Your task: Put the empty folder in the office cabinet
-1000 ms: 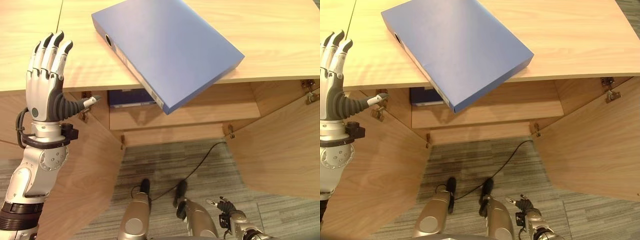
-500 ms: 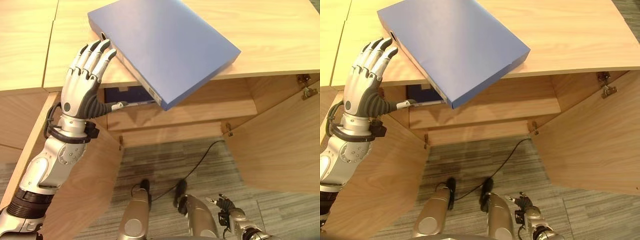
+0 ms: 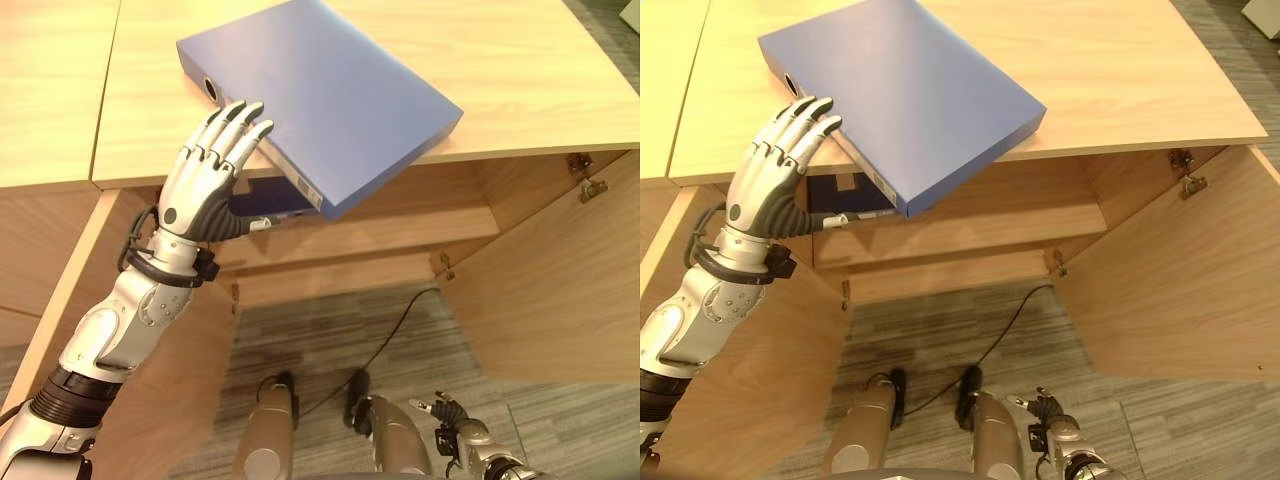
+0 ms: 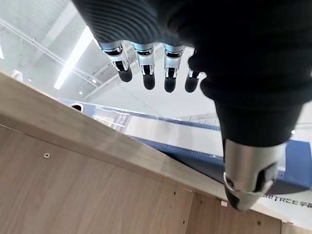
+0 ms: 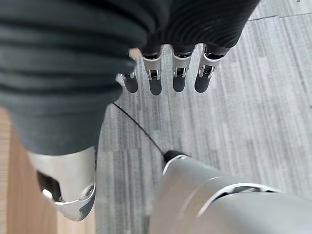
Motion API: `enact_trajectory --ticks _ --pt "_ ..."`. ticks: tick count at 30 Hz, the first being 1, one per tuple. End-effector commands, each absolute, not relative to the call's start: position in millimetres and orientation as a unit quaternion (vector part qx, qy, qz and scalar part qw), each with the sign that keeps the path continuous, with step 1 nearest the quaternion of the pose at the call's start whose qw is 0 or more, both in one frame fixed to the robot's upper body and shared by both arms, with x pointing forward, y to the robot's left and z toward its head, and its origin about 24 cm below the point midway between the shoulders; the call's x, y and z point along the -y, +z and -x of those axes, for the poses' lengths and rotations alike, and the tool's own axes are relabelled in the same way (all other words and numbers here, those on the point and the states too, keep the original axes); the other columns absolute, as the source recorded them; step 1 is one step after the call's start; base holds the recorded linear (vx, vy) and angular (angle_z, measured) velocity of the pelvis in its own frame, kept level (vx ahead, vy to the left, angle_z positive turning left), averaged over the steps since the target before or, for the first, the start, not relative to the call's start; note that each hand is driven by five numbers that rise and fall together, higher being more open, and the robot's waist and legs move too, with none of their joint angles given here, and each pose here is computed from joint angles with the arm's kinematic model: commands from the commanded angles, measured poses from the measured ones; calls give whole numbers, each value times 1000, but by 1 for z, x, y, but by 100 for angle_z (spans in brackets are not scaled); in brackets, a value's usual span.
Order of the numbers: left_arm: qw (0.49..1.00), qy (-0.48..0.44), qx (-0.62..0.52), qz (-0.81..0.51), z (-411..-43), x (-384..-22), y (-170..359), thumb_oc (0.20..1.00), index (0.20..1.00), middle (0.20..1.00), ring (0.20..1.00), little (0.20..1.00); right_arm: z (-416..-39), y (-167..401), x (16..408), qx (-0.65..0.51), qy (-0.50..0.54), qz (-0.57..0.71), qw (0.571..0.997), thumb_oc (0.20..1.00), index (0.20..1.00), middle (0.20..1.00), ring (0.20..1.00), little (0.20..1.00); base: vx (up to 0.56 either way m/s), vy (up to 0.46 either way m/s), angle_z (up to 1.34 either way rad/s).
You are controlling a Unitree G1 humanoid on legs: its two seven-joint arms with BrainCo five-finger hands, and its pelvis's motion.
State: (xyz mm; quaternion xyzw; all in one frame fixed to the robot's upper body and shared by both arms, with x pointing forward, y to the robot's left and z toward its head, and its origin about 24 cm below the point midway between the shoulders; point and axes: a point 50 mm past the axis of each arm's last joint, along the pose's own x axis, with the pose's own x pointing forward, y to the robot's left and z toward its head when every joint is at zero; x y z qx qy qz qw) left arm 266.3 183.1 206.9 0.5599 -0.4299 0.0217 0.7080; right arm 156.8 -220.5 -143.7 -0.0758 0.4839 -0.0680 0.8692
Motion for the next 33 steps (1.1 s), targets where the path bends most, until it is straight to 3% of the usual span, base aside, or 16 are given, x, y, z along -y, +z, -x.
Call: enact_trajectory --ticks 1,22,33 --pt "665 16 485 -567 -261 -168 225 1000 1000 1000 1000 1000 -149 -145 228 -490 -68 96 864 1000 1000 1000 1000 1000 0 0 0" --pt "590 -41 490 -641 -286 -142 225 1000 1000 1000 1000 1000 -149 -142 239 -490 -72 106 862 1000 1000 1000 1000 1000 0 2 0" --pt "551 12 426 -717 -312 -171 221 1000 1000 1000 1000 1000 -154 -138 245 -480 -75 111 867 1000 1000 1000 1000 1000 -4 3 -6"
